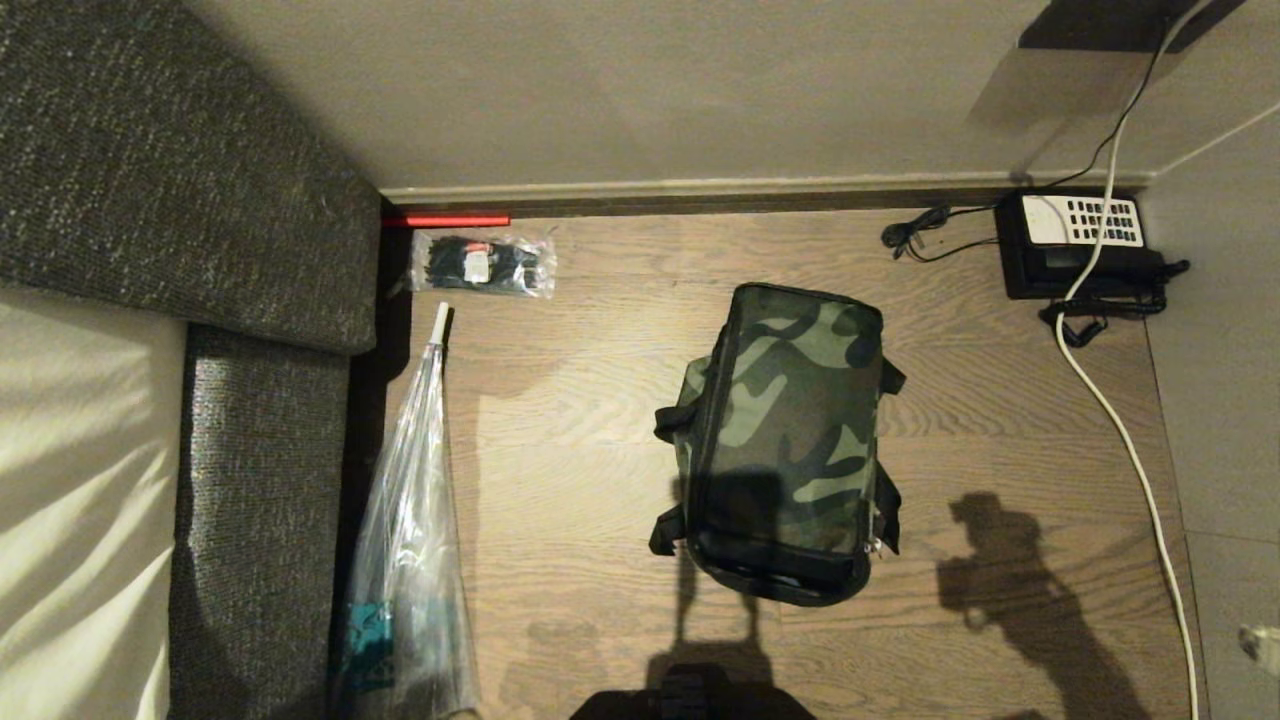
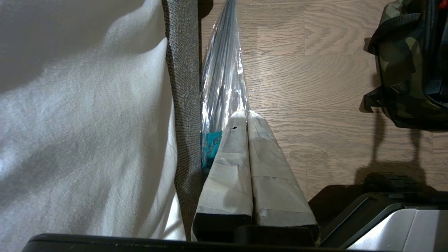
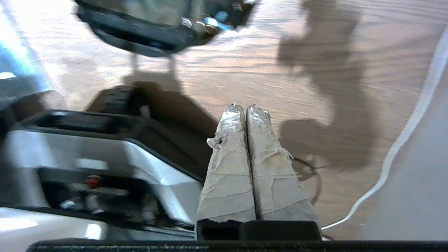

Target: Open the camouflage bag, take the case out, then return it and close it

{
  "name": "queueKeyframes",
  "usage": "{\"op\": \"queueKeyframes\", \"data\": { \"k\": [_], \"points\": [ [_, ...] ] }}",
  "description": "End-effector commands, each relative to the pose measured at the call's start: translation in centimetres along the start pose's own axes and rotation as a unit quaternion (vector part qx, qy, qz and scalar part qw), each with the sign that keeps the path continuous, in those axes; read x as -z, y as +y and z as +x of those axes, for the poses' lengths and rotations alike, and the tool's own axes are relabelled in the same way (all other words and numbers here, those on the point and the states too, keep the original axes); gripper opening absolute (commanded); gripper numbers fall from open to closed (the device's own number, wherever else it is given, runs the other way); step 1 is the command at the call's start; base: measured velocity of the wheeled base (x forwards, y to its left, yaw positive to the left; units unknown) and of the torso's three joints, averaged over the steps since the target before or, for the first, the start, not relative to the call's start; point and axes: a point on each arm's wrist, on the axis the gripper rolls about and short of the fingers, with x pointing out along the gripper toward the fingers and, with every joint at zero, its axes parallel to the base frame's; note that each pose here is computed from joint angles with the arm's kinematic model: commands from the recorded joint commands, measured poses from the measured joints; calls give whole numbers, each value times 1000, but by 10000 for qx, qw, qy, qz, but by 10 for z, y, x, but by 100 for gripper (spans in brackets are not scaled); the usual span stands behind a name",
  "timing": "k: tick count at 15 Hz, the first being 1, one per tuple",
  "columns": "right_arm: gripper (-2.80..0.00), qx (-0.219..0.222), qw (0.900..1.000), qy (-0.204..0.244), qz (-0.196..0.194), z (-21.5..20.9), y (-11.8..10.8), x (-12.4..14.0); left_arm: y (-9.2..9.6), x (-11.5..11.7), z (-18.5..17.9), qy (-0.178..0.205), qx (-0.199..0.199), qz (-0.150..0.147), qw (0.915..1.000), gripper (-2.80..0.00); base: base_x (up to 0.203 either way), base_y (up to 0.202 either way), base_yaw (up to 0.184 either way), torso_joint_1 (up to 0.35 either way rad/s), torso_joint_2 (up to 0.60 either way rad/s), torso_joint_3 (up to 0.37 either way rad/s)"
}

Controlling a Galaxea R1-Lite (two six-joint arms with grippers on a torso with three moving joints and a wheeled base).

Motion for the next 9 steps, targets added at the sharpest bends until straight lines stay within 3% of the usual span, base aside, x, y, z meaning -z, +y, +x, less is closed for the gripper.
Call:
{"op": "queueKeyframes", "data": {
  "k": [1, 5, 7, 9],
  "points": [
    [-280, 257, 9960, -854, 23, -23, -2, 55, 0, 0, 0, -9, -4, 3, 10000, -280, 0, 0, 0, 0, 0, 0],
    [-280, 258, 9893, -1419, -197, -7, -2, 112, 0, 0, 0, -9, -1, 6, 10000, -280, 0, 0, 0, 0, 0, 0],
    [-280, 520, 9725, -2260, -225, -6, -3, 120, 0, 0, 0, -9, 2, 19, 10000, -280, 0, 0, 0, 0, 0, 0],
    [-280, 596, 9609, -2701, -118, -5, -3, 126, 0, 0, 0, -9, -4, 3, 10000, -280, 0, 0, 0, 0, 0, 0]
  ]
}}
